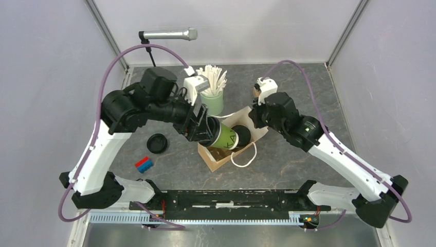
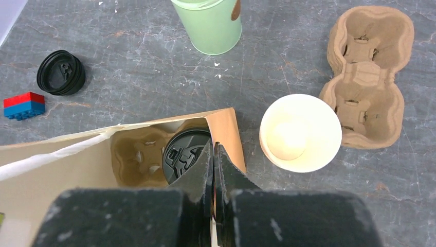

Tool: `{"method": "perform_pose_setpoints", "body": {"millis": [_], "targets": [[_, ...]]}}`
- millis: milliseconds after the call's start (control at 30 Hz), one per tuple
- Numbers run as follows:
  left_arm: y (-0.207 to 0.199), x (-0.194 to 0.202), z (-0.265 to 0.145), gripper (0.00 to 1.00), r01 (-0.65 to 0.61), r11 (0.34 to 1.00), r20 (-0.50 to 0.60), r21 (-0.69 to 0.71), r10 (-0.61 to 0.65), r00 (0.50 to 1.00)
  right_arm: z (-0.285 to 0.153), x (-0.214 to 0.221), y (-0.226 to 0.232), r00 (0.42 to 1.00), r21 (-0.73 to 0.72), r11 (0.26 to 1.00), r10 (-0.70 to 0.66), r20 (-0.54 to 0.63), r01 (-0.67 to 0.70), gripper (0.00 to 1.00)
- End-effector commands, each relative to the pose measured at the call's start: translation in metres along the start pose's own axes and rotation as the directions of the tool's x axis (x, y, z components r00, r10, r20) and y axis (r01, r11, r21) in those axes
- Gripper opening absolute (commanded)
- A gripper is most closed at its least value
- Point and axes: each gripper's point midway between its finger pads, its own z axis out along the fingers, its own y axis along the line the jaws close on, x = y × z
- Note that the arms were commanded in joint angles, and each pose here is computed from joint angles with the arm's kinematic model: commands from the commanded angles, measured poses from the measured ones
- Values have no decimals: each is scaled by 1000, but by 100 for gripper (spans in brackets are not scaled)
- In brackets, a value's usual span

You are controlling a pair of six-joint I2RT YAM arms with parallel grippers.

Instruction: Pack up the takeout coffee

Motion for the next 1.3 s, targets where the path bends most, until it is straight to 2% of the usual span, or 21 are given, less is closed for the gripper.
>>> {"method": "perform_pose_setpoints", "body": {"millis": [0, 233, 467, 700, 767, 900, 1067, 1267], "targets": [[-1, 10, 11, 54, -98, 994, -66, -42, 95, 993, -13, -13, 5, 988, -60, 995, 84, 132, -77, 1], [2, 14, 26, 54, -212, 974, -126, -81, 201, 971, -26, -13, 5, 976, -95, 990, 118, 181, -102, 4], [4, 17, 37, 53, -320, 941, -175, -109, 299, 938, -34, -2, 10, 985, -133, 988, 103, 139, -85, 12], [13, 21, 42, 52, -418, 900, -250, -125, 379, 891, -36, 4, 14, 997, -154, 988, 2, 80, 10, 20], [14, 20, 42, 52, -432, 894, -254, -123, 392, 884, -38, -4, 10, 996, -127, 992, -18, 89, 29, 24], [15, 16, 41, 52, -454, 882, -256, -127, 413, 874, -39, -23, 3, 994, -70, 996, -53, 98, 60, 39], [15, 16, 40, 50, -451, 883, -259, -130, 408, 875, -32, -38, 5, 992, -48, 993, -109, 66, 112, 46], [17, 18, 39, 52, -439, 887, -275, -141, 391, 878, -17, -41, 2, 974, -16, 976, -217, -65, 216, 51]]}}
